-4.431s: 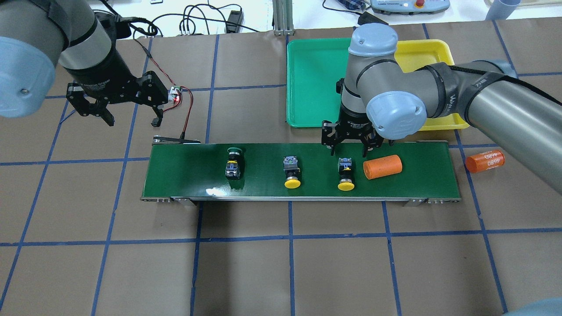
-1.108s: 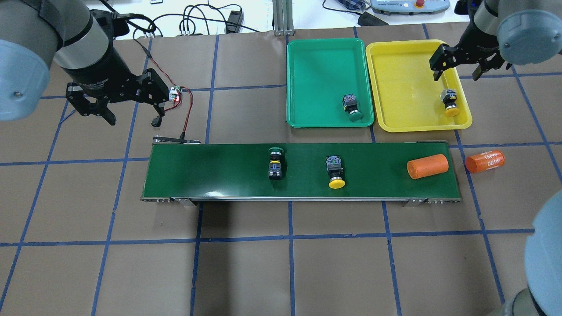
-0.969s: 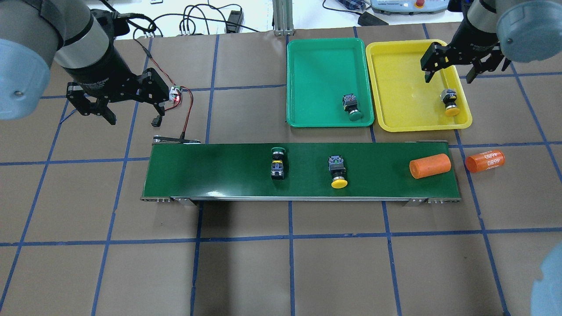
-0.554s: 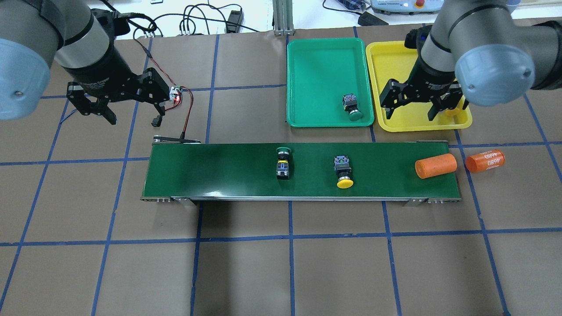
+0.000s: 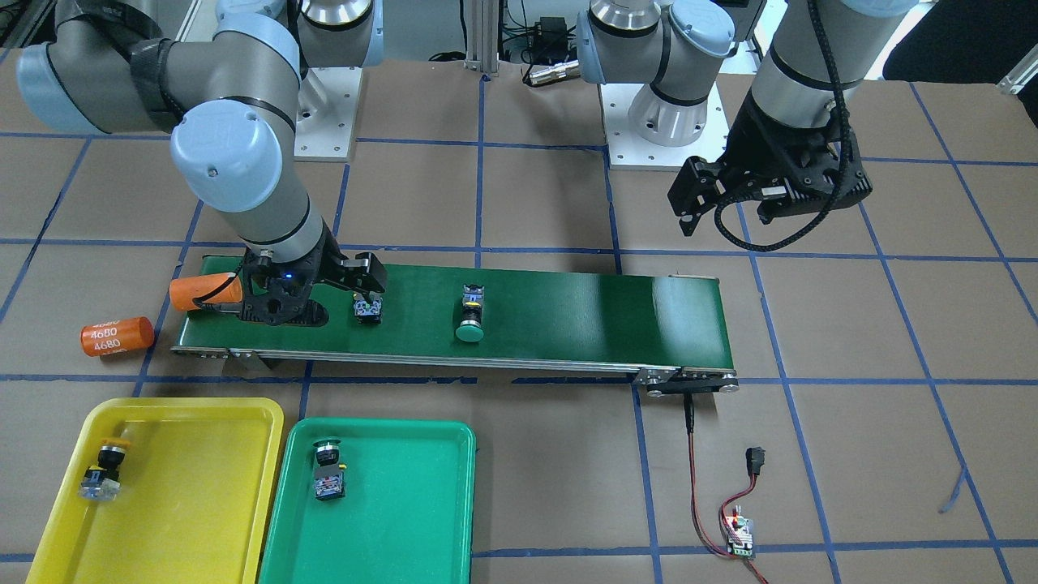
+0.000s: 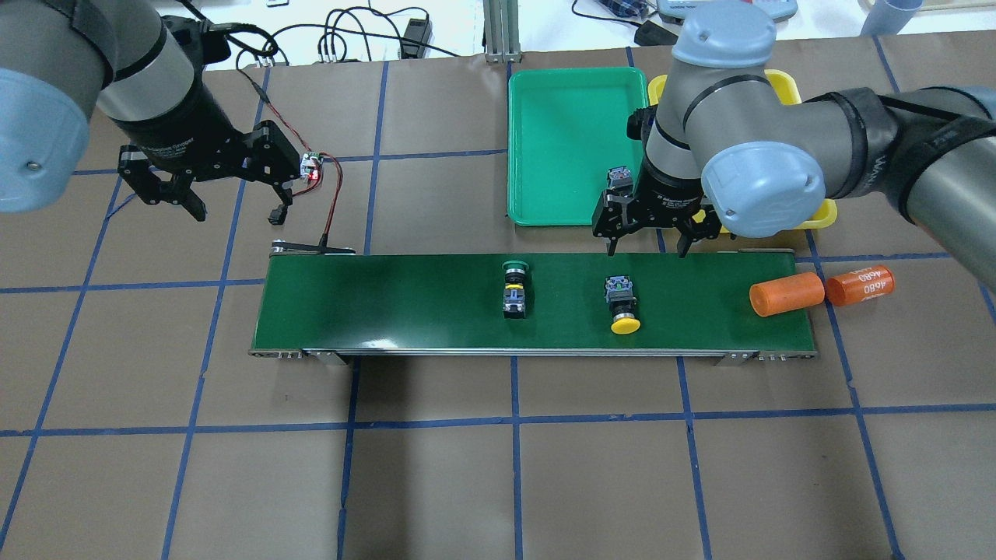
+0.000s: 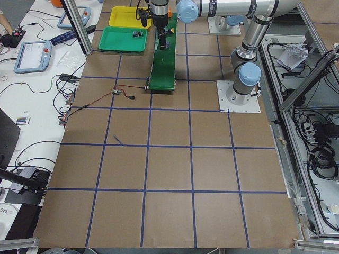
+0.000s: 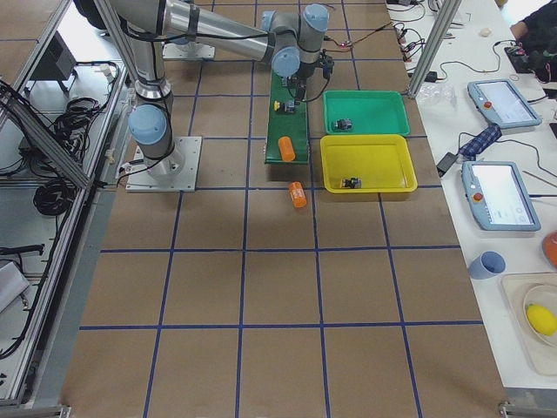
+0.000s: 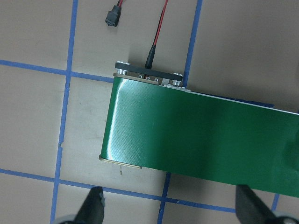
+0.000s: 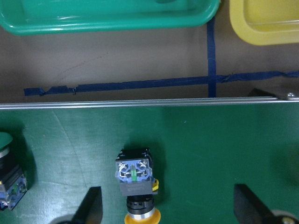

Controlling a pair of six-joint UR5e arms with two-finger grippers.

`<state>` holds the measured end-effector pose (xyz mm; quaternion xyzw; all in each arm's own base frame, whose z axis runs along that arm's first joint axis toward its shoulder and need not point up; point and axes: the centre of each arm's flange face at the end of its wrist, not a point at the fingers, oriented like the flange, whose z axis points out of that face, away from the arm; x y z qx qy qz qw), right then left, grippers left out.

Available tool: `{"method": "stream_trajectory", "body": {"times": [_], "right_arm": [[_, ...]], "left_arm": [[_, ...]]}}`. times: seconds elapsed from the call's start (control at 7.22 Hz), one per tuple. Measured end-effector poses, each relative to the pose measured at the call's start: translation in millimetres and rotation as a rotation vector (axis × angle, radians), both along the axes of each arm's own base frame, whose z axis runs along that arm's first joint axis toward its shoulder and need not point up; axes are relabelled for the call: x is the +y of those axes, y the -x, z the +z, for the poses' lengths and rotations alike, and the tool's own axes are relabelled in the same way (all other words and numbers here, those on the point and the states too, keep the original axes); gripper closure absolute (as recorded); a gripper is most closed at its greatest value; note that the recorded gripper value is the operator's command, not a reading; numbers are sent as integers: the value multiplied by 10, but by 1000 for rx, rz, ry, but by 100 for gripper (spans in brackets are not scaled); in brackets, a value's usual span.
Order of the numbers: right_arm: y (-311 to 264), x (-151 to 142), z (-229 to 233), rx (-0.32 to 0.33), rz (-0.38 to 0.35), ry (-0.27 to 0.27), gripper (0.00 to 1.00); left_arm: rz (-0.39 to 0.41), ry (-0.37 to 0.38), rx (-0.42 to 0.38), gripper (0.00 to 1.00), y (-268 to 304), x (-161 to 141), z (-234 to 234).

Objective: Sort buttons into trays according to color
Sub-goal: 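Move the right gripper back to the belt and grasp a yellow-capped button, then place the yellow-capped button in the yellow tray and open the right gripper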

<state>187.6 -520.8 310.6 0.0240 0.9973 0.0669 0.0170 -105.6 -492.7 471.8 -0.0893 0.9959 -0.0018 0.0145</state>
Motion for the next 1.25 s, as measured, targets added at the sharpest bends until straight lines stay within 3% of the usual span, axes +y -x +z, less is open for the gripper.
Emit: {"method": "stream_trajectory", "body": {"times": [0.42, 0.55, 0.69, 0.97, 1.25], "right_arm": [[-7, -36, -377, 23, 8, -72, 2], [-4, -13, -513, 27, 9, -98, 64], [10, -1, -639, 30, 6, -122, 100], [105, -22, -708, 32, -11, -143, 100], [297, -133, -601, 49, -30, -118, 100]], "left_arm": [[0, -5, 1, 0, 1, 5, -25], [0, -4, 1, 0, 1, 2, -19], [0, -4, 0, 0, 0, 4, -19], [1, -1, 1, 0, -6, 0, -4], [4, -1, 0, 0, -20, -3, 0]]}}
